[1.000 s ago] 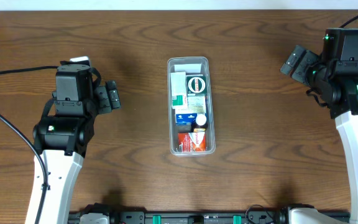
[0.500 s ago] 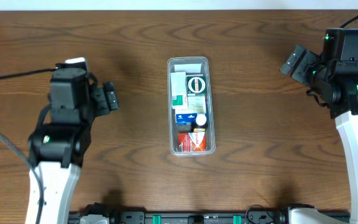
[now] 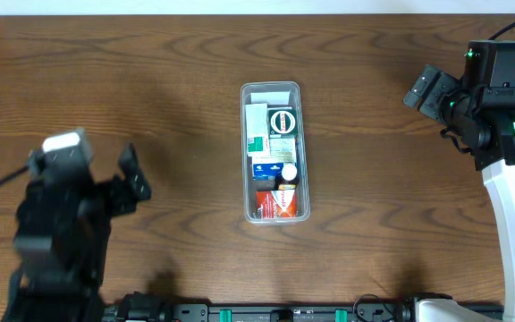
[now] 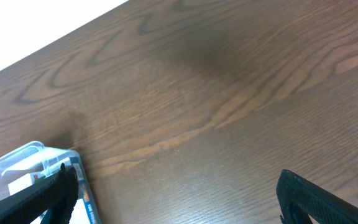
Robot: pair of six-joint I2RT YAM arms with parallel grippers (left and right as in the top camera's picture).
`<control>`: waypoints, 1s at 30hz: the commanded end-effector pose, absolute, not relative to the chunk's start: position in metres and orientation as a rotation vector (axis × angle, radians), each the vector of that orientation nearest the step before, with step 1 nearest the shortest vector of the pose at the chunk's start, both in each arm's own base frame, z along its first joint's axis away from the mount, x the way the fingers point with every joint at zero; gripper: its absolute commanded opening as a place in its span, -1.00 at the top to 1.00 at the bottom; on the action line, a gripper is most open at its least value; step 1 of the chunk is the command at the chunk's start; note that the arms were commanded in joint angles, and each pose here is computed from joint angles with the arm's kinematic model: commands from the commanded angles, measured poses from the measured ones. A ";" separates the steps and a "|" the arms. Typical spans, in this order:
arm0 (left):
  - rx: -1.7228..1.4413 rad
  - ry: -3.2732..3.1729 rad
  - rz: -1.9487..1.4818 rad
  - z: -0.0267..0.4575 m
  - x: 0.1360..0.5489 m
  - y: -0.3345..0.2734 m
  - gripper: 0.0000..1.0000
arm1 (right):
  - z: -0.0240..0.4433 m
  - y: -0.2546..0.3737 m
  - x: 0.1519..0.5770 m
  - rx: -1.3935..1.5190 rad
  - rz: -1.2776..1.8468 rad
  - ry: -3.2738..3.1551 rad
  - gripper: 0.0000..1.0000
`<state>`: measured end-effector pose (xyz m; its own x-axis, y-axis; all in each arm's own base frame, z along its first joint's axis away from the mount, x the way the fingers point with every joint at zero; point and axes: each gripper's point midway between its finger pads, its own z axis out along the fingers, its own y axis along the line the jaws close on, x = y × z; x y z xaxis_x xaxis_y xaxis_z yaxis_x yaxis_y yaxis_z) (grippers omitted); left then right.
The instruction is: Pack container
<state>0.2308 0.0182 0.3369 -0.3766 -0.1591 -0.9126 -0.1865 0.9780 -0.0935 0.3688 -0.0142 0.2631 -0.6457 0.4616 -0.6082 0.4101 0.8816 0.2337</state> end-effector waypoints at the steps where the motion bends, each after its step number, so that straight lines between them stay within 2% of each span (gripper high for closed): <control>1: -0.250 1.928 0.051 0.334 0.216 0.024 -0.96 | 0.264 -0.016 0.369 0.642 0.097 2.347 -0.99; 14: -0.287 1.718 0.026 0.269 0.197 0.033 -0.96 | 0.264 -0.016 0.369 0.642 0.097 2.347 -0.98; 30: -0.235 1.761 -0.073 0.177 0.221 0.015 -0.96 | 0.264 -0.016 0.369 0.641 0.097 2.347 -0.99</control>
<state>0.2180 0.0206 0.1892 -0.1681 -0.1950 -0.9663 -0.1432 0.9747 -0.1718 0.3688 -0.0142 0.2631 -0.6459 0.4616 -0.6081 0.4099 0.8816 0.2339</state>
